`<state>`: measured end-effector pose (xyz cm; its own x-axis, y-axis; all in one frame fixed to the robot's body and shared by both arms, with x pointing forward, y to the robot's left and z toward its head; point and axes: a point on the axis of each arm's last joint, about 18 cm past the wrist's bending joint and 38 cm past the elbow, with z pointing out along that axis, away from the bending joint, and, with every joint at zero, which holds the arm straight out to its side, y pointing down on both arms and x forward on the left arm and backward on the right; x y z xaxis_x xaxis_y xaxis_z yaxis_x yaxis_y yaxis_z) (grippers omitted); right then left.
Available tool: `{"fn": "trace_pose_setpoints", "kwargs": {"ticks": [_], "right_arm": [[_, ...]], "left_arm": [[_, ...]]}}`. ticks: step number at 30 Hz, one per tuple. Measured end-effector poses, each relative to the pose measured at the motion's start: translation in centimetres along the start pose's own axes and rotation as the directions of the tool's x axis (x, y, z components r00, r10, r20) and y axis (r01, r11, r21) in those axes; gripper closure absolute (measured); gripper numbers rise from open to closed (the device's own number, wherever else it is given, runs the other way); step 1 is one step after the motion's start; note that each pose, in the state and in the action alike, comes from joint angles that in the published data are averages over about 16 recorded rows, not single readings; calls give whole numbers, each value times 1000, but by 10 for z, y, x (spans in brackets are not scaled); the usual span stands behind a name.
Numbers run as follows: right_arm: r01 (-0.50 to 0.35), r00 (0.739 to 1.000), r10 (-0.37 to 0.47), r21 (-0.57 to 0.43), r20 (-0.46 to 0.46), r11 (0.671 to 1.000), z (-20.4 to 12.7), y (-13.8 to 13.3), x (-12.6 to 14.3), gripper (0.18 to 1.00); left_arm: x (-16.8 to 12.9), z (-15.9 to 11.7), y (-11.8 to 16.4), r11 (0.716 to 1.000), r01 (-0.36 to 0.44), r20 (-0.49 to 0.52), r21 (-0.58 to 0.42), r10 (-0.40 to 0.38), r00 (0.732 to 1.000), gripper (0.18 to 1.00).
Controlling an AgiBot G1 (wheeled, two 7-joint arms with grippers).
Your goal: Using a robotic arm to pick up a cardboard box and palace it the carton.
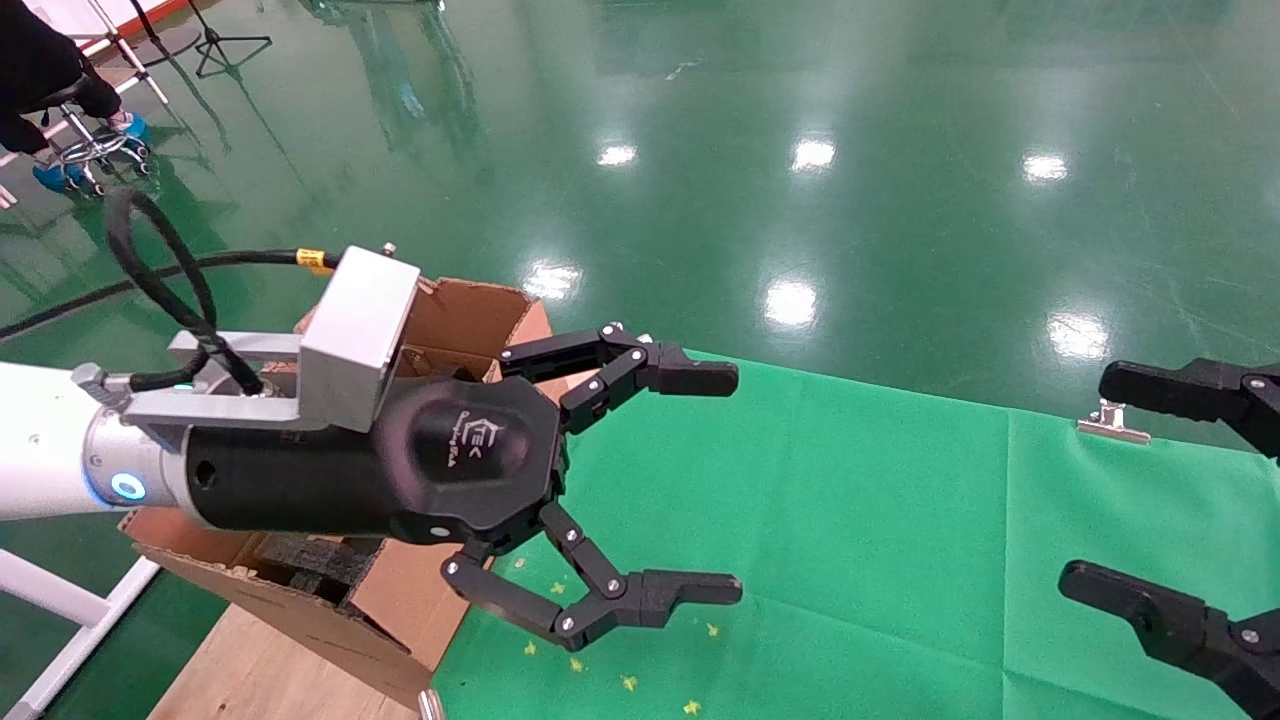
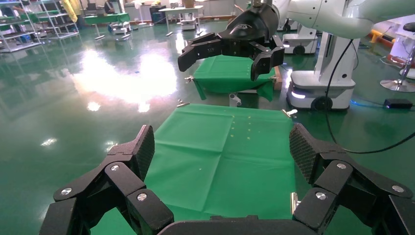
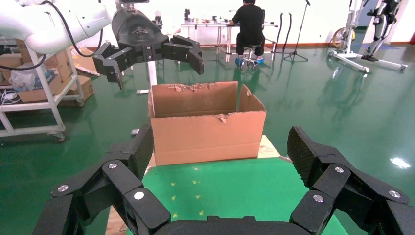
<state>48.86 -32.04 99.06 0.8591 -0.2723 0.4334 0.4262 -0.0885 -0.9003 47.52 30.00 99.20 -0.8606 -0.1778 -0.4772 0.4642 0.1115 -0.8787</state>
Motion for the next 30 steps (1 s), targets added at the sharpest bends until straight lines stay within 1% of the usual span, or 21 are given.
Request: {"fn": "trace_pose_setpoints", "kwargs": {"ticks": [30], "right_arm": [[0,1000,0,0,0,1000,0,0,0,178]], "left_arm": [[-1,0,0,1000,1,3,-2,-1,1000,183]]}}
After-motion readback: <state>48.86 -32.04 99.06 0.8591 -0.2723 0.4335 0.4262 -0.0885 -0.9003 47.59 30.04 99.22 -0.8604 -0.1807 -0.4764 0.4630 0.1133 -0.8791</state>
